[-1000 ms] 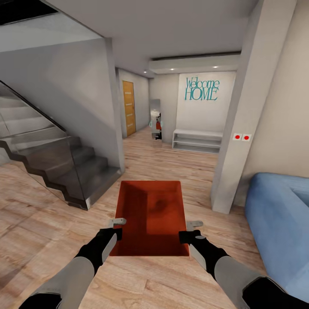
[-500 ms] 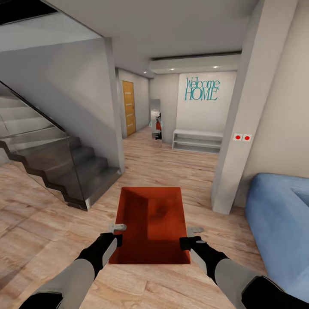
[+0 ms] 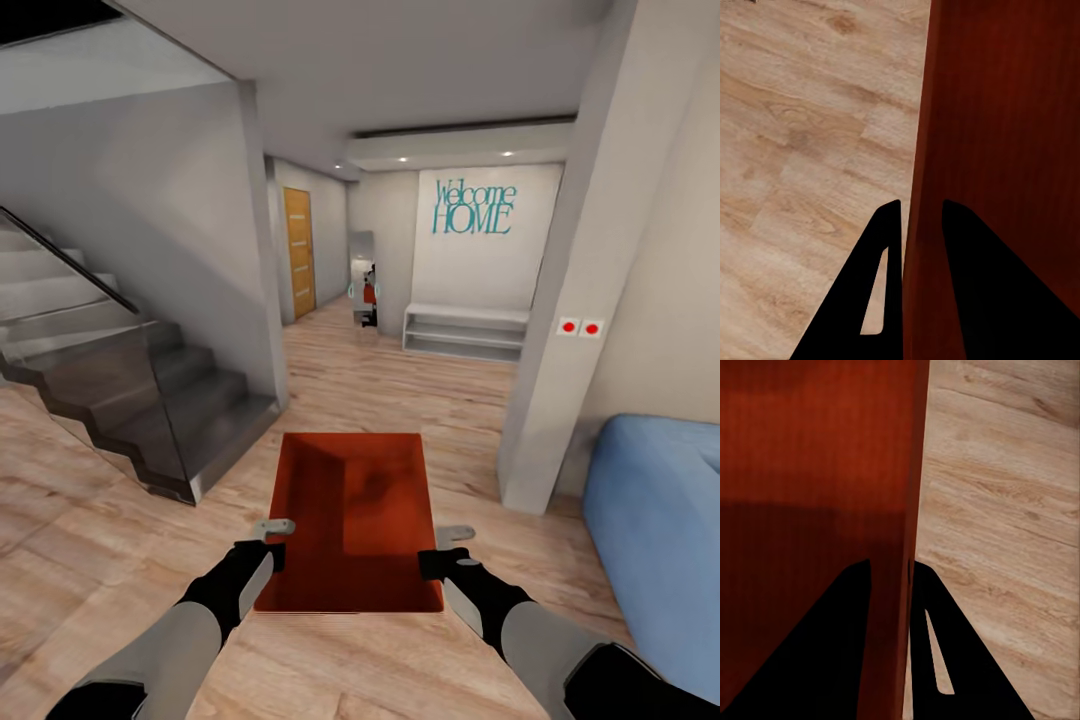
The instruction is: Move the two storage containers from the living room to the garage. In the garage, place one container on the floor and stack the other container on top of it (either order is fine).
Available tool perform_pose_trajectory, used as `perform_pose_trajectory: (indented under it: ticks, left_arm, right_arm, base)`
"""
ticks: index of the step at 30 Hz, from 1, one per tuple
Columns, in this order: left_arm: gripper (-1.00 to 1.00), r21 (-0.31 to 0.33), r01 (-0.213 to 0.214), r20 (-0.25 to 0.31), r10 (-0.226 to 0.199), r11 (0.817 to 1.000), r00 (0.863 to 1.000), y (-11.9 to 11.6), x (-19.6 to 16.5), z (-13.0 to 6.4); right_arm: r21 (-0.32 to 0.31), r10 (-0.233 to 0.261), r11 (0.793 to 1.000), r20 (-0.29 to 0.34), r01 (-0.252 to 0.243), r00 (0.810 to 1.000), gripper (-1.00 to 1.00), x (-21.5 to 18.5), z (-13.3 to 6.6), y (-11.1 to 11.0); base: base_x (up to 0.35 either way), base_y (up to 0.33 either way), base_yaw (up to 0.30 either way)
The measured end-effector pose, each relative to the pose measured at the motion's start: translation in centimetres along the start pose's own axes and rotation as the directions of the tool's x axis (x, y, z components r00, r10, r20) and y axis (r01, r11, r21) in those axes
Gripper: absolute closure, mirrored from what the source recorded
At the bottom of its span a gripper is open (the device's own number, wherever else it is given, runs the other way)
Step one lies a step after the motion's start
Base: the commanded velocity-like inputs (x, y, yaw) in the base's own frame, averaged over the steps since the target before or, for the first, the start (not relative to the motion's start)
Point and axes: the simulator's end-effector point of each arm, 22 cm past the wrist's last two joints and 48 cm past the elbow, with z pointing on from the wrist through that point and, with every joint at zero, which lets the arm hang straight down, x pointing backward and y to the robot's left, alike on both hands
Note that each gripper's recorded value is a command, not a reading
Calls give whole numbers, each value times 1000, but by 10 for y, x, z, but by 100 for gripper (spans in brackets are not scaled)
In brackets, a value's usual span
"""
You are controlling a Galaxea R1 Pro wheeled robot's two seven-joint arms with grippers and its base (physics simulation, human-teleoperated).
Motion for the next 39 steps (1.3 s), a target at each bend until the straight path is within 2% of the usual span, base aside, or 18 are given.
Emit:
perform_pose_trajectory:
  ticks: [18, 25, 39]
  left_arm:
    - [100, 0, 0, 10, 0, 1000, 1000, -1, -4, -1]
    - [100, 0, 3, 30, -3, 1000, 1000, -3, -13, -4]
    - [100, 0, 1, 16, -1, 1000, 1000, -1, -7, -2]
  right_arm:
    - [0, 1, 1000, 10, -1, 1000, 100, -4, 0, -1]
    - [-2, 2, 1000, 30, -2, 1000, 100, -13, -1, -4]
    - [-1, 2, 1000, 16, -2, 1000, 100, -7, 0, -2]
  base:
    - [322, 0, 0]
    - [322, 0, 0]
    - [322, 0, 0]
